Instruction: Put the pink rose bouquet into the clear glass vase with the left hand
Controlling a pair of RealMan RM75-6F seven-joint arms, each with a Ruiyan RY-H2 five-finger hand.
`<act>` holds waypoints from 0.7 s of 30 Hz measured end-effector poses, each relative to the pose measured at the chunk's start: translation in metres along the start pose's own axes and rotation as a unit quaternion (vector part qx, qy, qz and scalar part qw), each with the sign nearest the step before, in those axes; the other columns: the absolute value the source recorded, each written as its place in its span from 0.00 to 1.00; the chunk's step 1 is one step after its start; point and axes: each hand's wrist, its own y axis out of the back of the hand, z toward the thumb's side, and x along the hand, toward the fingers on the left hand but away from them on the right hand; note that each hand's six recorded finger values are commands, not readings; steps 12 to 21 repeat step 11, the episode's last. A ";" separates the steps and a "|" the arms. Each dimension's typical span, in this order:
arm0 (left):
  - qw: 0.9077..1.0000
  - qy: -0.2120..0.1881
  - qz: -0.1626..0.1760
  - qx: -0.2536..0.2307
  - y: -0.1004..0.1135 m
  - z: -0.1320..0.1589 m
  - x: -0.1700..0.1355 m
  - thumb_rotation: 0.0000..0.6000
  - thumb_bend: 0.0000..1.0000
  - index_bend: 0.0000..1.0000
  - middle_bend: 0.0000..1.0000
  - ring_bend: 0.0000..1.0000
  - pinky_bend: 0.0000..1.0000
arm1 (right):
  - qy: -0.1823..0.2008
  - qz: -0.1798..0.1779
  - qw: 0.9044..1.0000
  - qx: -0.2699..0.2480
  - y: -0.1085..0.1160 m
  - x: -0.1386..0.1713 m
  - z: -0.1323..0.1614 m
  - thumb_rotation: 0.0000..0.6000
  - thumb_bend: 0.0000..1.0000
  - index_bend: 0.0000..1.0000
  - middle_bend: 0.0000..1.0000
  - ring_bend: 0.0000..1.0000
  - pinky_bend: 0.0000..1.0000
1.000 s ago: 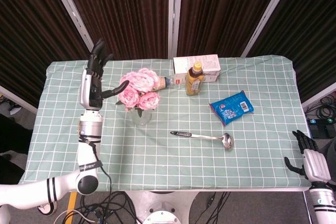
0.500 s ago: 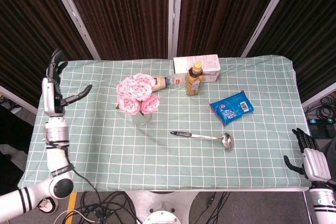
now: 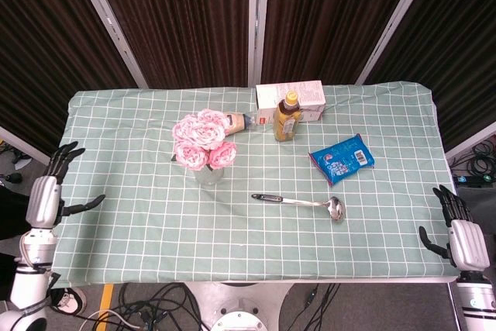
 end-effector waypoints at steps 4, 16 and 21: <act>0.994 0.004 -0.029 0.100 -0.004 -0.018 -0.025 1.00 0.00 0.18 0.08 0.02 0.09 | -0.001 -0.007 1.000 0.004 0.003 0.000 -0.001 1.00 0.32 0.00 0.00 0.00 0.00; 0.958 0.015 -0.044 0.283 -0.007 -0.035 -0.053 1.00 0.01 0.18 0.05 0.00 0.04 | 0.007 -0.005 1.000 0.009 0.003 0.001 0.002 1.00 0.32 0.00 0.00 0.00 0.00; 0.958 0.015 -0.044 0.283 -0.007 -0.035 -0.053 1.00 0.01 0.18 0.05 0.00 0.04 | 0.007 -0.005 1.000 0.009 0.003 0.001 0.002 1.00 0.32 0.00 0.00 0.00 0.00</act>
